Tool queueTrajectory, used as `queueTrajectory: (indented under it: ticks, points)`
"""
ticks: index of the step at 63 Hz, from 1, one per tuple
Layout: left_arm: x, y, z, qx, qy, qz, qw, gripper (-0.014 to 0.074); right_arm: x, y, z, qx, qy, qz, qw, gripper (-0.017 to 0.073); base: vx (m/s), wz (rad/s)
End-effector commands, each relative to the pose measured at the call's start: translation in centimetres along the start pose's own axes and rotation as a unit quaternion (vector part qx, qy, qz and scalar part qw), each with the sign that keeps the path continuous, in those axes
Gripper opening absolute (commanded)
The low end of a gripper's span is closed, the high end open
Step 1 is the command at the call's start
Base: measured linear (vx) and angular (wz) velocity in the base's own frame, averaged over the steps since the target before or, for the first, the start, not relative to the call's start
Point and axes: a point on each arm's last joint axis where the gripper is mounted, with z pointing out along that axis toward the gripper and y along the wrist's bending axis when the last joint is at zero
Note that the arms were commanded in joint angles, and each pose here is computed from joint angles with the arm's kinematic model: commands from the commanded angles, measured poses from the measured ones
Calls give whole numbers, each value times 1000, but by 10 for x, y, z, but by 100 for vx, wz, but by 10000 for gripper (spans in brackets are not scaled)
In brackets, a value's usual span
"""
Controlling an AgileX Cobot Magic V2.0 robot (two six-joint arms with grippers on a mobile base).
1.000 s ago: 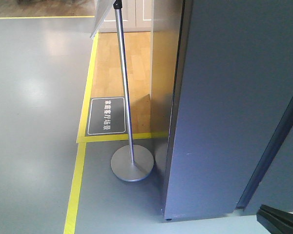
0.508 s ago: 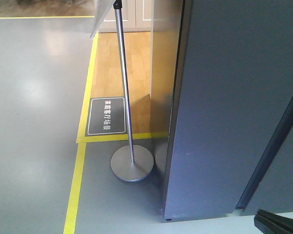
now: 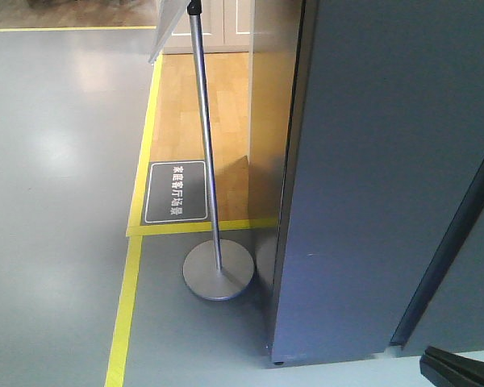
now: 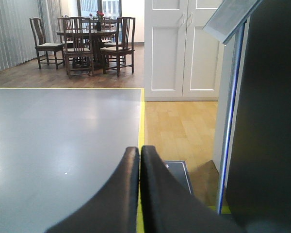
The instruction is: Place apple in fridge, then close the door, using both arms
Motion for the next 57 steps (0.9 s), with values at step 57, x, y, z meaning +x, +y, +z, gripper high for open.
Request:
queueTrajectory:
  ticks: [57]
  points:
    - [2, 0, 0, 5, -33, -8, 999, -8, -11, 0, -2, -14, -32, 5, 999, -3, 0, 0]
